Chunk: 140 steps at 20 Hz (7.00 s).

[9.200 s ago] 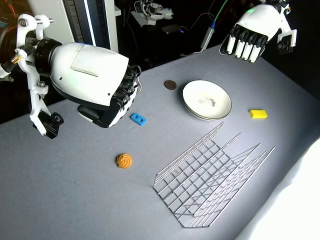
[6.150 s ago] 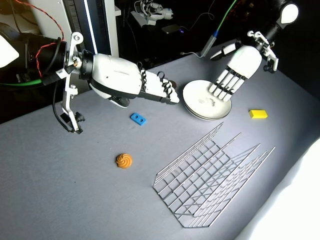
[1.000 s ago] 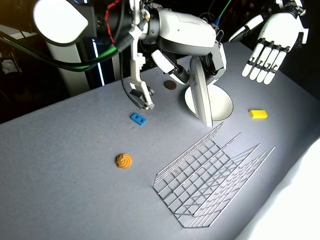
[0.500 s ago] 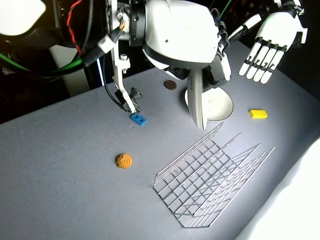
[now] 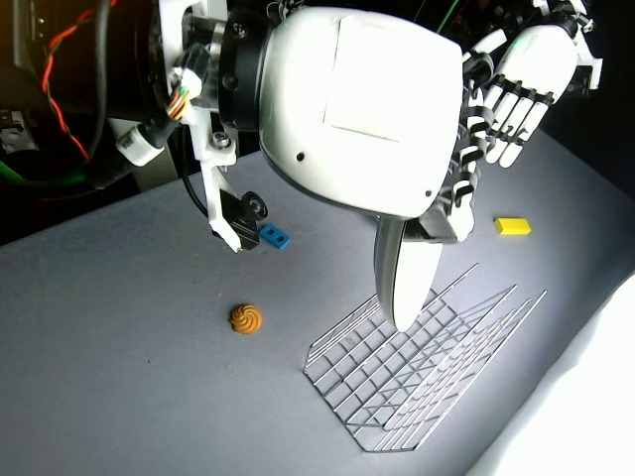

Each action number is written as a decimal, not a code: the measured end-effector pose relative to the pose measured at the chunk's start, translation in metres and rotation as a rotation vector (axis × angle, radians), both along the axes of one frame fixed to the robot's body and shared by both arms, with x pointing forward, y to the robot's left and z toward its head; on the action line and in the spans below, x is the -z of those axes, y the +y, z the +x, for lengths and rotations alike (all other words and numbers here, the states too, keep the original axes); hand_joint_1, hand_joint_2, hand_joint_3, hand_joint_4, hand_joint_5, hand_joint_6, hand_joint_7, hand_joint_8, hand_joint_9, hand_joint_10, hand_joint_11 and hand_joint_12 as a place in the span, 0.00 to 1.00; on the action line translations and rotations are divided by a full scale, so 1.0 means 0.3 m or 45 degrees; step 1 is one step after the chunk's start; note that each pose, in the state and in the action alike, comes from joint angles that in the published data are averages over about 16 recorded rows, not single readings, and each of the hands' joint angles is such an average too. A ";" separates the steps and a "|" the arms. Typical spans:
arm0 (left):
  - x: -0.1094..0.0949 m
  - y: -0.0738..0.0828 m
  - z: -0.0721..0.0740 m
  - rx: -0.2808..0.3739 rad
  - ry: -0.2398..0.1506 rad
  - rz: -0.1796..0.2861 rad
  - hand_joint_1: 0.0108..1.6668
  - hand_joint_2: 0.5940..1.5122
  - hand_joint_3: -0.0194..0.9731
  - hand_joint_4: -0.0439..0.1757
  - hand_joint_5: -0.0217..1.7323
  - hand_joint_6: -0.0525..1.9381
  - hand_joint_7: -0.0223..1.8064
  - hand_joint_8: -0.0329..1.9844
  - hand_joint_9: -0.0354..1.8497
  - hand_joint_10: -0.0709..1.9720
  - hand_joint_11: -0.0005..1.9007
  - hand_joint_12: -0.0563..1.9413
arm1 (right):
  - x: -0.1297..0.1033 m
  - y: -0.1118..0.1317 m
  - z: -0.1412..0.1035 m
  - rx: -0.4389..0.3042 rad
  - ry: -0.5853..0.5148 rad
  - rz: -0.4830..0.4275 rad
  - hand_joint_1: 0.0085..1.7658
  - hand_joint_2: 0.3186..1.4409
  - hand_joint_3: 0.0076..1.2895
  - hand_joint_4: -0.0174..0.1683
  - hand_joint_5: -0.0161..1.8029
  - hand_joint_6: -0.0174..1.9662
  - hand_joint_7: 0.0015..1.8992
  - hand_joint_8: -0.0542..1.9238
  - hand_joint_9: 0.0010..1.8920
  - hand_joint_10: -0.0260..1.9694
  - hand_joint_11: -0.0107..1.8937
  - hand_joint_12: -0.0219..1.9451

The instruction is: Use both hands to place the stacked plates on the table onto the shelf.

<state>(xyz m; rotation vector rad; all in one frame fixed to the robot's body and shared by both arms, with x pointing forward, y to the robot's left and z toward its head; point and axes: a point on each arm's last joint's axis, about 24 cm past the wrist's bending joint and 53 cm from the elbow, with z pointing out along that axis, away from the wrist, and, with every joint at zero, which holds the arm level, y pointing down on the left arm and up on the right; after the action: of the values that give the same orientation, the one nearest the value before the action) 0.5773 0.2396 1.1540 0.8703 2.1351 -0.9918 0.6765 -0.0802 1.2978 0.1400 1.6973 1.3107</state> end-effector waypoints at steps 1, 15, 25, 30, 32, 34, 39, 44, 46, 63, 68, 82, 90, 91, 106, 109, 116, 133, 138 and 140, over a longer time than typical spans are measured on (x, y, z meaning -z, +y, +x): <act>0.005 -0.002 -0.001 0.002 0.000 0.006 0.00 0.52 0.04 0.20 0.02 0.04 0.02 0.01 0.03 0.04 0.01 0.03 | 0.002 -0.009 0.013 0.016 0.008 -0.002 0.76 0.60 0.01 0.05 0.51 0.43 0.56 0.47 0.59 0.45 0.48 0.68; 0.183 0.002 -0.018 0.026 0.041 0.186 0.00 0.50 0.04 0.20 0.03 0.04 0.02 0.01 0.03 0.04 0.01 0.03 | 0.062 -0.058 0.177 0.157 0.098 -0.024 0.74 0.60 0.01 0.05 0.53 0.41 0.59 0.44 0.64 0.32 0.49 0.65; 0.306 0.023 -0.009 0.008 0.043 0.289 0.00 0.50 0.04 0.20 0.02 0.04 0.02 0.01 0.03 0.04 0.01 0.03 | 0.175 -0.077 0.256 0.225 0.244 0.008 0.74 0.60 0.01 0.05 0.54 0.39 0.60 0.43 0.66 0.27 0.50 0.64; 0.335 0.035 0.013 -0.021 0.028 0.316 0.00 0.50 0.04 0.20 0.02 0.04 0.02 0.01 0.03 0.04 0.01 0.03 | 0.236 -0.091 0.274 0.254 0.327 0.039 0.74 0.60 0.01 0.06 0.54 0.39 0.59 0.46 0.65 0.31 0.51 0.65; 0.344 0.041 0.020 -0.030 0.025 0.325 0.00 0.50 0.04 0.20 0.02 0.04 0.02 0.01 0.03 0.04 0.01 0.03 | 0.253 -0.097 0.281 0.267 0.354 0.052 0.74 0.60 0.01 0.06 0.54 0.39 0.59 0.46 0.65 0.33 0.51 0.66; 0.351 0.047 0.026 -0.039 0.022 0.333 0.00 0.50 0.04 0.20 0.02 0.04 0.02 0.01 0.03 0.04 0.01 0.03 | 0.268 -0.102 0.288 0.277 0.378 0.063 0.74 0.61 0.01 0.06 0.54 0.39 0.59 0.46 0.64 0.33 0.51 0.66; 0.362 0.064 0.035 -0.057 0.020 0.351 0.00 0.50 0.04 0.20 0.02 0.04 0.02 0.01 0.03 0.04 0.01 0.03 | 0.313 -0.114 0.300 0.301 0.430 0.074 0.74 0.61 0.01 0.06 0.55 0.40 0.59 0.47 0.64 0.35 0.51 0.66; 0.376 0.080 0.030 -0.061 0.031 0.369 0.00 0.50 0.04 0.20 0.02 0.04 0.02 0.01 0.03 0.04 0.01 0.03 | 0.363 -0.124 0.305 0.320 0.467 0.060 0.73 0.61 0.01 0.05 0.54 0.40 0.59 0.46 0.64 0.35 0.51 0.66; 0.380 0.084 0.028 -0.062 0.035 0.374 0.00 0.50 0.04 0.20 0.02 0.04 0.02 0.01 0.03 0.04 0.01 0.03 | 0.380 -0.125 0.304 0.322 0.477 0.053 0.73 0.61 0.01 0.05 0.54 0.40 0.59 0.46 0.64 0.35 0.51 0.66; 0.411 0.115 0.015 -0.073 0.065 0.407 0.00 0.50 0.04 0.20 0.02 0.04 0.02 0.01 0.02 0.03 0.01 0.03 | 0.278 -0.127 0.285 0.271 0.298 -0.020 0.60 0.67 0.01 0.07 0.50 0.14 0.51 0.12 0.52 0.14 0.33 0.65; 0.427 0.128 0.012 -0.084 0.079 0.418 0.00 0.50 0.04 0.20 0.02 0.04 0.02 0.01 0.01 0.02 0.01 0.03 | 0.199 -0.052 0.211 0.165 0.083 -0.166 0.55 0.67 0.01 0.08 0.45 0.03 0.45 0.03 0.45 0.07 0.25 0.63; 0.506 0.183 -0.020 -0.117 0.147 0.485 0.00 0.50 0.04 0.19 0.01 0.02 0.01 0.01 0.01 0.02 0.01 0.03 | 0.271 0.395 -0.182 -0.301 -0.267 -0.503 0.72 0.62 0.01 0.10 0.05 0.02 0.03 0.03 0.04 0.02 0.02 0.09; 0.520 0.193 -0.028 -0.121 0.159 0.498 0.00 0.50 0.04 0.20 0.01 0.02 0.01 0.01 0.01 0.02 0.01 0.02 | 0.447 0.602 -0.310 -0.492 -0.240 -0.587 0.79 0.65 0.01 0.10 0.02 0.02 0.00 0.03 0.01 0.02 0.01 0.01; 0.520 0.193 -0.028 -0.121 0.158 0.498 0.00 0.50 0.04 0.20 0.01 0.02 0.01 0.01 0.01 0.02 0.01 0.02 | 0.469 0.623 -0.319 -0.509 -0.235 -0.594 0.78 0.66 0.01 0.10 0.02 0.02 0.00 0.03 0.01 0.02 0.01 0.01; 0.522 0.194 -0.029 -0.118 0.158 0.503 0.00 0.50 0.04 0.20 0.01 0.02 0.01 0.01 0.01 0.02 0.01 0.02 | 0.702 0.760 -0.348 -0.570 -0.116 -0.584 0.73 0.72 0.01 0.10 0.02 0.02 0.01 0.03 0.01 0.02 0.02 0.01; 0.523 0.194 -0.029 -0.118 0.158 0.503 0.00 0.51 0.04 0.20 0.01 0.02 0.01 0.01 0.01 0.02 0.01 0.02 | 0.727 0.766 -0.338 -0.560 -0.114 -0.578 0.73 0.73 0.01 0.10 0.02 0.02 0.01 0.03 0.01 0.02 0.02 0.04; 0.525 0.191 -0.030 -0.115 0.157 0.503 0.00 0.51 0.04 0.20 0.01 0.02 0.01 0.01 0.01 0.02 0.01 0.02 | 0.778 0.785 -0.314 -0.543 -0.121 -0.576 0.73 0.76 0.01 0.11 0.02 0.02 0.01 0.03 0.01 0.02 0.02 0.12; 0.523 0.176 -0.026 -0.105 0.152 0.494 0.00 0.50 0.04 0.17 0.01 0.02 0.01 0.01 0.01 0.02 0.01 0.02 | 0.788 0.798 -0.304 -0.529 -0.180 -0.538 0.64 0.72 0.01 0.11 0.32 0.25 0.33 0.19 0.38 0.04 0.23 0.59; 0.494 0.151 -0.005 -0.098 0.122 0.468 0.00 0.50 0.04 0.18 0.01 0.02 0.01 0.01 0.02 0.02 0.01 0.03 | 0.769 0.798 -0.300 -0.523 -0.205 -0.519 0.62 0.69 0.01 0.10 0.39 0.41 0.42 0.36 0.49 0.18 0.36 0.68; 0.477 0.139 0.007 -0.098 0.108 0.452 0.00 0.51 0.04 0.18 0.01 0.02 0.01 0.01 0.02 0.03 0.01 0.02 | 0.764 0.796 -0.299 -0.521 -0.210 -0.515 0.62 0.67 0.01 0.09 0.40 0.47 0.43 0.43 0.50 0.26 0.39 0.69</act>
<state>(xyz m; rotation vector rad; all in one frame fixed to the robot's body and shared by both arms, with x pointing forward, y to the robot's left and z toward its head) 0.5794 0.2812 1.0110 0.9147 2.4423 -0.6290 0.5869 0.1585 1.0686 -0.5624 1.8677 1.1930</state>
